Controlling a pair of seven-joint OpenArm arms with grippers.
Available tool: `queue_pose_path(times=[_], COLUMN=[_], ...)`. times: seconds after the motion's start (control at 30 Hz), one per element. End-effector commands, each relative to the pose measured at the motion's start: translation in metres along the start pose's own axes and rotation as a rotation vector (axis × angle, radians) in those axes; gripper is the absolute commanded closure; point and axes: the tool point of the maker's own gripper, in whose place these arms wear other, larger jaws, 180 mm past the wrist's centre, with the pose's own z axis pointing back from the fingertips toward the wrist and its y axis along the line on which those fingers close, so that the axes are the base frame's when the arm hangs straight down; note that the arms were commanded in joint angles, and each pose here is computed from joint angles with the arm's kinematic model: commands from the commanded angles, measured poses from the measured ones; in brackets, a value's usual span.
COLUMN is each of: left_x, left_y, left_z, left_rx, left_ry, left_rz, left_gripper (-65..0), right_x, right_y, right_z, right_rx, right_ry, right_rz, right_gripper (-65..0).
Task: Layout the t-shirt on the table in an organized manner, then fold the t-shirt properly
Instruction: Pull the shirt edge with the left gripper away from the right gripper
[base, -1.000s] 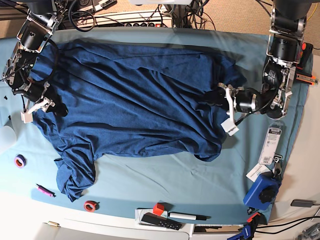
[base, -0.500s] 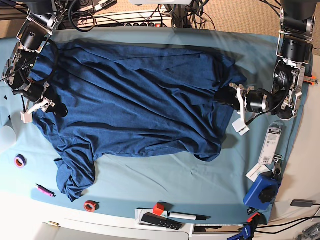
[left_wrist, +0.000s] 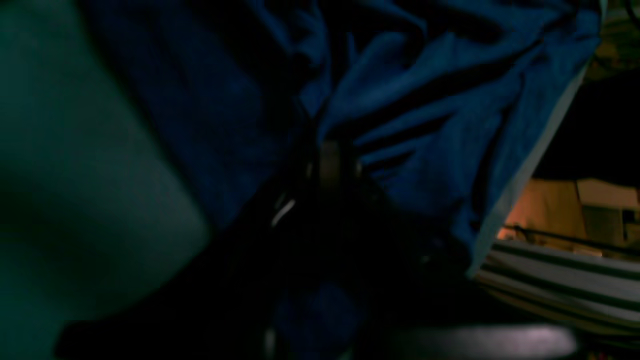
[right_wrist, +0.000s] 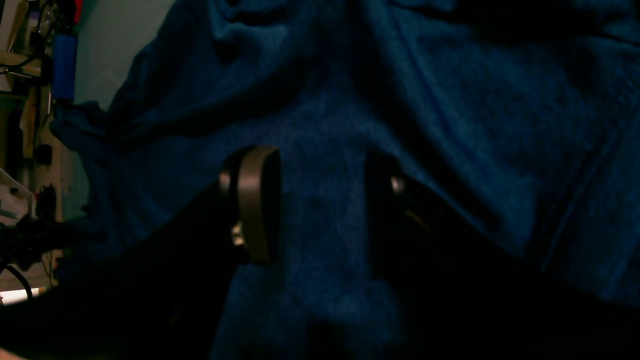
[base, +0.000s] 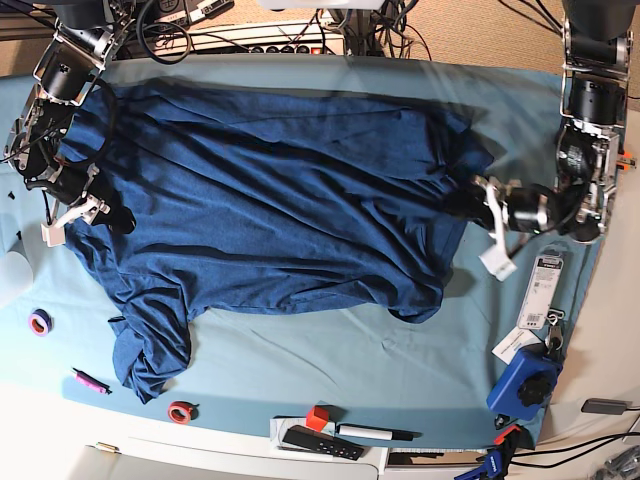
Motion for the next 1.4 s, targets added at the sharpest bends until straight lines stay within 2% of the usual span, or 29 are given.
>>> queue_pose_path(times=[0.0,0.2,0.53,0.7,0.87,1.27,1.37], left_x=[0.020,0.019,-0.021,-0.016,-0.018,-0.019,-0.019], left_y=[0.003,0.012,0.008,0.006,0.017,0.016,0.015], left_z=[0.014,0.025,0.019,0.030,0.047,0.050,0.050], left_rx=[0.012,0.040,0.021,-0.002,0.034,0.026,0.024], left_ry=[-0.061,-0.071,0.036,0.010,0.021,0.032,0.029], left_rz=[-0.023,-0.009,0.037,0.048,0.045,0.049,0.049], left_gripper=[0.0,0.0,0.0,0.0,0.0,0.0,-9.8], right_x=[0.022,0.023,0.022,0.023,0.023,0.024,0.024], right_y=[0.001,0.001,0.000,0.000,0.000,0.000,0.000], right_z=[0.008,0.008,0.008,0.008,0.008,0.008,0.008], right_rx=[-0.004,-0.004,-0.009,-0.010,-0.012,-0.012,-0.012], right_ry=[-0.049,-0.051,-0.049,-0.049,-0.052,-0.055,-0.055], right_rz=[0.037,0.036,0.039,0.039,0.040,0.040,0.040], right_gripper=[-26.9,-26.9,-26.9,-26.9,-26.9,-26.9,-26.9])
